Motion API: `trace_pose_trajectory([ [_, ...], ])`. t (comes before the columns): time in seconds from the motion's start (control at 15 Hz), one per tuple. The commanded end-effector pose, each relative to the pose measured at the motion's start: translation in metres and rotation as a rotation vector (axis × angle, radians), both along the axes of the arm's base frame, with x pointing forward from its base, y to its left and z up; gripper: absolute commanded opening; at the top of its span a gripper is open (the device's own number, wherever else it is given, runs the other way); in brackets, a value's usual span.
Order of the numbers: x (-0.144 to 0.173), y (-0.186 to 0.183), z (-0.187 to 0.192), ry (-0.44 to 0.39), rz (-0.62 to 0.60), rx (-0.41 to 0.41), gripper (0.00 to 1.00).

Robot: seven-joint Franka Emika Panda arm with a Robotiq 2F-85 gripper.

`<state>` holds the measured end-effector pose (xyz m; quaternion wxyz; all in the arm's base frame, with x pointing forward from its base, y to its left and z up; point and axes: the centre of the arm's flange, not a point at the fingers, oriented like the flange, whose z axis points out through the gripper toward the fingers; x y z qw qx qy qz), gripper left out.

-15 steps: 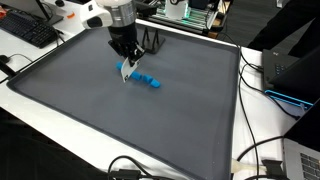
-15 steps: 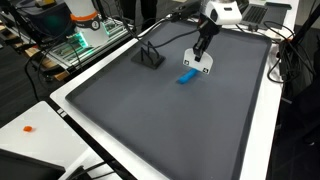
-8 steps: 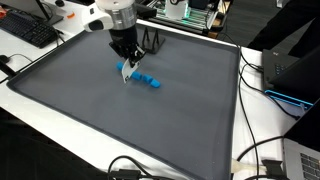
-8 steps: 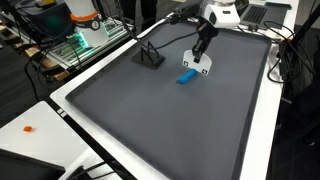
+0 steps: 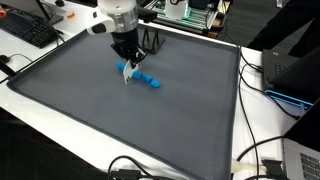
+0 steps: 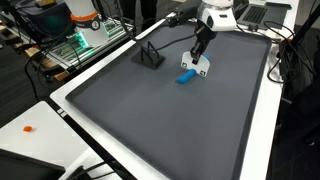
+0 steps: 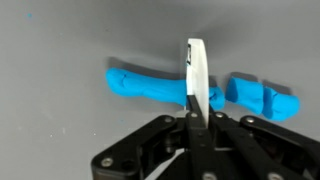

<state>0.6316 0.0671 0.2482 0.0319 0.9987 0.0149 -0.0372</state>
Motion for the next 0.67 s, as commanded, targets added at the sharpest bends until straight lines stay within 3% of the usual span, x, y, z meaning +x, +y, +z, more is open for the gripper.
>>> trace_pose_trajectory([
  [0.0, -0.0108, -0.0051, -0.0251, 0.019, 0.003, 0.006, 0.01],
  [0.27, -0.0129, -0.0059, -0.0278, 0.025, -0.002, 0.011, 0.01],
  [0.6, -0.0127, -0.0085, -0.0228, 0.029, -0.058, 0.095, 0.01],
])
